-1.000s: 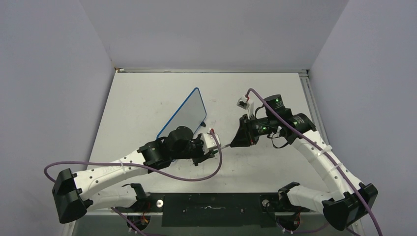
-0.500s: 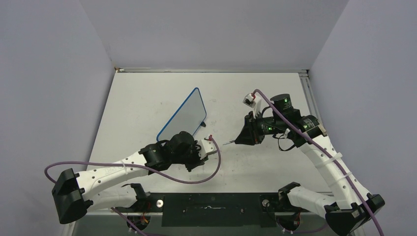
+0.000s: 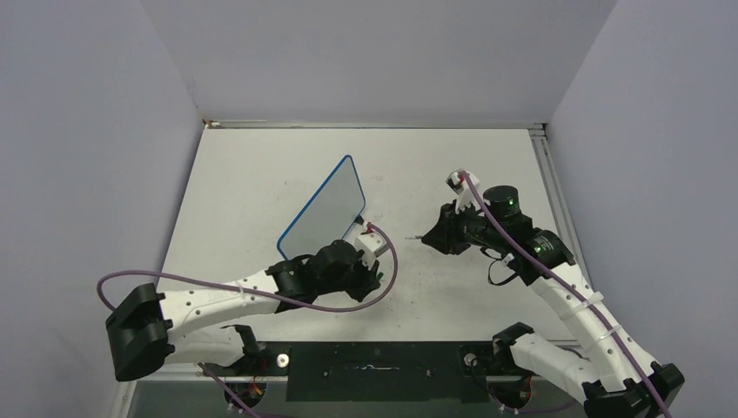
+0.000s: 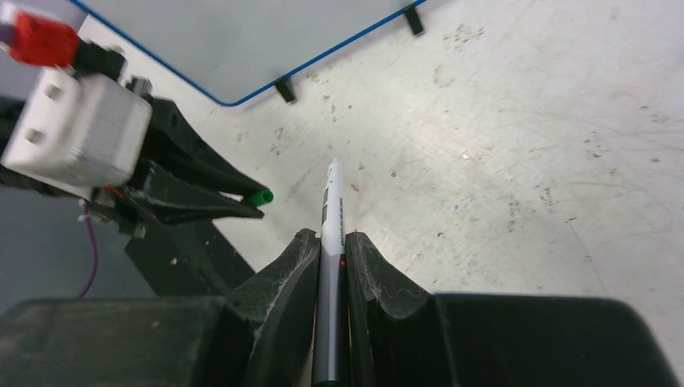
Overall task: Write a sentence on the whiteboard
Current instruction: Place the pen cap at the center of the board, then move the whiteboard stand to the center of the board.
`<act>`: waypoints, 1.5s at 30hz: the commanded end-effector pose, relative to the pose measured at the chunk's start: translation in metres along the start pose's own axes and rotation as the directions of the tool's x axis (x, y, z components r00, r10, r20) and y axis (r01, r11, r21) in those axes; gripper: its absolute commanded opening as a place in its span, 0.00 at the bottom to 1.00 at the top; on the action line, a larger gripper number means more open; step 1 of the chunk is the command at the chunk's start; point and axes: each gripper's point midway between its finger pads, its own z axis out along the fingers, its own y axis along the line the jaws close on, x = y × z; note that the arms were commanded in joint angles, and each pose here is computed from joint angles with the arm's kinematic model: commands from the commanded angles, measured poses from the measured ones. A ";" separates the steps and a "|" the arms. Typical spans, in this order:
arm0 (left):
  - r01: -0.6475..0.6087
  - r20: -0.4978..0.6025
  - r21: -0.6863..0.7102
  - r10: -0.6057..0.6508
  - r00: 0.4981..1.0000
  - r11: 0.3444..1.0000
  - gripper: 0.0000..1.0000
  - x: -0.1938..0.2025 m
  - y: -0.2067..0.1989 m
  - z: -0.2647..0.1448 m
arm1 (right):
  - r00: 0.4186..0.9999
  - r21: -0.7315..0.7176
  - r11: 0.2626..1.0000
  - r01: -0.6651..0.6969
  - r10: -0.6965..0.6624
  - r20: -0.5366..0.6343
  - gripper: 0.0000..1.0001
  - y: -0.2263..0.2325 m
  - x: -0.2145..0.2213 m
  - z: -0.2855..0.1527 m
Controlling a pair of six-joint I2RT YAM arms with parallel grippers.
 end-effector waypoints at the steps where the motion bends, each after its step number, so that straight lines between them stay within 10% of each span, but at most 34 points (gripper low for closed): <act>1: 0.159 0.088 -0.101 -0.151 0.985 0.982 0.01 -0.014 0.002 0.033 | 0.980 0.144 0.989 -0.011 -0.019 0.200 0.05 -0.023 -0.038 -0.002; 14: 0.079 -0.122 -0.212 -0.106 0.987 0.974 0.19 0.034 -0.003 0.083 | 0.954 0.228 0.973 -0.024 -0.046 0.295 0.05 -0.038 -0.032 -0.012; 25: 0.138 -0.037 -0.293 -0.155 0.987 0.946 0.56 0.013 0.007 0.065 | 0.934 0.260 0.965 -0.019 -0.076 0.349 0.05 -0.042 -0.038 -0.020; 37: 0.455 0.242 -0.676 -0.407 0.880 0.579 0.55 0.043 0.082 0.024 | 0.916 0.234 0.972 -0.004 -0.091 0.391 0.05 -0.037 -0.046 -0.019; 45: 0.506 0.308 -0.722 -0.436 0.846 0.471 0.52 0.064 0.112 0.021 | 0.914 0.226 0.974 0.020 -0.110 0.391 0.05 -0.037 -0.044 -0.017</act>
